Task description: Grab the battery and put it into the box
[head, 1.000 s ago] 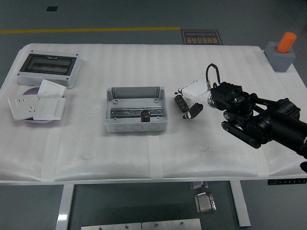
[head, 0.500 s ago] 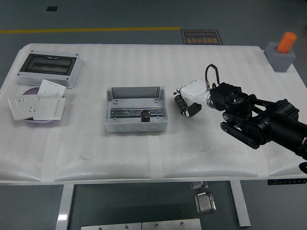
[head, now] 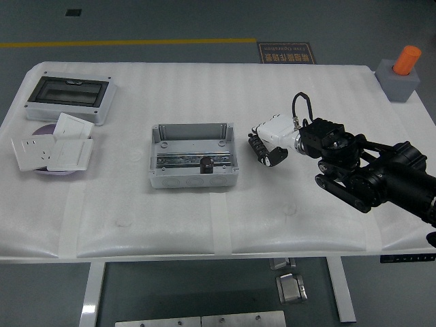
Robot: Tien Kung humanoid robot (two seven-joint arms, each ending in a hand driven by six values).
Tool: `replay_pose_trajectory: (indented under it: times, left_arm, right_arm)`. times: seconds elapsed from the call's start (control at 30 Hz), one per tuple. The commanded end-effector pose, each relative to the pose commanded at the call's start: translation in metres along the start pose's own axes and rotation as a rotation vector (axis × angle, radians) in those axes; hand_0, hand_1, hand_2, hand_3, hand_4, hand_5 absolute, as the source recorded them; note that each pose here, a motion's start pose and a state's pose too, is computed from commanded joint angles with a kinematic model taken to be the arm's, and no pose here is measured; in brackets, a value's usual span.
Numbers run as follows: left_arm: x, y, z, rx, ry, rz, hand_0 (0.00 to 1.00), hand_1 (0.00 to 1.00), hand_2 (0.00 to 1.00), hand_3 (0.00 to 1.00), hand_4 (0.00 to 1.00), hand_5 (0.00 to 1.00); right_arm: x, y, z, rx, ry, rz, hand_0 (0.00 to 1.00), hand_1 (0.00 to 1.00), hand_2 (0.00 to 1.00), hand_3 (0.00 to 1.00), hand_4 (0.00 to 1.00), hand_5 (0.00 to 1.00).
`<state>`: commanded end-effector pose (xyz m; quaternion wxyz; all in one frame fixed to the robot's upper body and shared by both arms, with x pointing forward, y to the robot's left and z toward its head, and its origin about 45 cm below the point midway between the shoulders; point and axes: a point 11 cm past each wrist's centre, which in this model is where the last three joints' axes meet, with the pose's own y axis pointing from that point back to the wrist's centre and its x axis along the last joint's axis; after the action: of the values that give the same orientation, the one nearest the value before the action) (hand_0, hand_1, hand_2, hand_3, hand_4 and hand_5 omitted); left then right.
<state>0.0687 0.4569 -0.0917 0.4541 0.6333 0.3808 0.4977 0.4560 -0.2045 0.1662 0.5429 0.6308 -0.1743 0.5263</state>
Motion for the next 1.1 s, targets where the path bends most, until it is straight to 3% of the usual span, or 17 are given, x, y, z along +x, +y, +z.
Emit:
replay_pose_trajectory:
  times: [0.03,0.33,0.5,0.63,1.0,1.03,1.1]
  left_arm:
    - [0.000,0.000,0.000,0.000,0.001,0.000,0.478,0.593,0.401,0.520,0.457,0.278]
    - [-0.001,0.000,-0.001,-0.002,0.007,0.003,0.477,0.589,0.402,0.519,0.457,0.279]
    - [-0.001,-0.001,-0.002,-0.001,0.009,0.003,0.476,0.589,0.402,0.520,0.457,0.280]
    - [0.000,0.000,-0.001,-0.003,0.010,0.004,0.475,0.588,0.402,0.519,0.457,0.281]
    - [0.001,0.000,-0.001,-0.001,0.007,0.006,0.472,0.588,0.402,0.519,0.455,0.282]
    - [0.001,0.000,-0.001,-0.001,0.006,0.005,0.472,0.587,0.402,0.518,0.454,0.283]
    - [0.000,0.000,-0.002,0.000,0.004,0.005,0.472,0.587,0.402,0.518,0.454,0.283]
  right_arm:
    - [0.002,0.000,-0.001,0.001,-0.004,0.010,0.855,0.686,0.754,0.753,0.487,0.275]
    - [0.007,0.011,0.002,-0.012,-0.066,0.120,0.853,0.684,0.755,0.752,0.503,0.290]
    - [0.024,0.016,0.005,-0.018,-0.130,0.210,0.848,0.683,0.753,0.750,0.501,0.294]
    - [0.022,0.015,0.010,-0.031,-0.135,0.196,0.830,0.685,0.750,0.748,0.465,0.263]
    - [-0.001,0.012,0.022,-0.087,-0.117,0.053,0.847,0.691,0.761,0.757,0.466,0.263]
    - [-0.002,0.011,0.022,-0.088,-0.115,0.049,0.913,0.763,0.883,0.998,0.834,0.326]
    - [-0.004,0.011,0.022,-0.089,-0.112,0.041,0.913,0.763,0.883,0.998,0.834,0.326]
